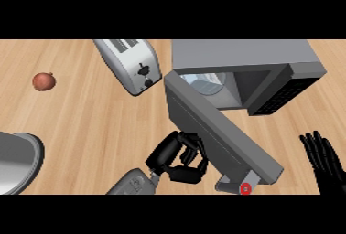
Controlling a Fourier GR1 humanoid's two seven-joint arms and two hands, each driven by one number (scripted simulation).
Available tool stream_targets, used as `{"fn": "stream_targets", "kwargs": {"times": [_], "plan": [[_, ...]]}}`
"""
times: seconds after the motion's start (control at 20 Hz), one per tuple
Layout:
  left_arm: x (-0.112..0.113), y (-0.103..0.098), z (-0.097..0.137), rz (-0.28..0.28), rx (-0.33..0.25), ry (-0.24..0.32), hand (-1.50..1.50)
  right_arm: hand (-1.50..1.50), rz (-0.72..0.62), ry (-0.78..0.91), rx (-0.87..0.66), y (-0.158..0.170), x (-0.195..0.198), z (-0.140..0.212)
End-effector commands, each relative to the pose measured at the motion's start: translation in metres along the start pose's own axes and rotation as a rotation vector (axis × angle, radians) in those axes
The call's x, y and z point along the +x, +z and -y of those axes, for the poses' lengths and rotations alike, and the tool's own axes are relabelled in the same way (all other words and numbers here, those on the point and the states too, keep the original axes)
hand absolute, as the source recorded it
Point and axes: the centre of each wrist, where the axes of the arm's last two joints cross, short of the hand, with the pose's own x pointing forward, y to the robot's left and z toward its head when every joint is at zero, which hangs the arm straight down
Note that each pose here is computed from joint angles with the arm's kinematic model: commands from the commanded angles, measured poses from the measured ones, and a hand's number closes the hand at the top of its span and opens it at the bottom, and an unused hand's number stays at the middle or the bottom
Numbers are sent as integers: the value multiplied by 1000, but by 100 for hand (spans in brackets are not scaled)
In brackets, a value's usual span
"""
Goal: Pick up the milk, place it into the microwave and close the microwave
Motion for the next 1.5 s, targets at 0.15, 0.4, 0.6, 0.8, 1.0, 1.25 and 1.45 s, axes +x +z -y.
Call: {"fn": "stream_targets", "kwargs": {"times": [0.15,0.4,0.6,0.8,1.0,1.25,1.45], "plan": [[-30,-2,21,-20,61,-35,150,-150,68,-41,76,-2,40,9],[-14,-22,27,-61,18,16,150,-150,94,-59,123,-32,65,3],[6,-43,20,33,81,56,150,-150,112,-82,191,-36,75,-3],[15,-47,23,46,163,108,150,-150,111,-107,232,-46,78,-6],[19,-57,14,75,306,95,150,-150,111,-58,258,-52,93,7],[34,-81,-3,44,423,100,150,-150,142,-29,276,-63,104,12],[43,-91,-6,29,458,110,-150,-150,170,-27,272,-75,110,20]]}}
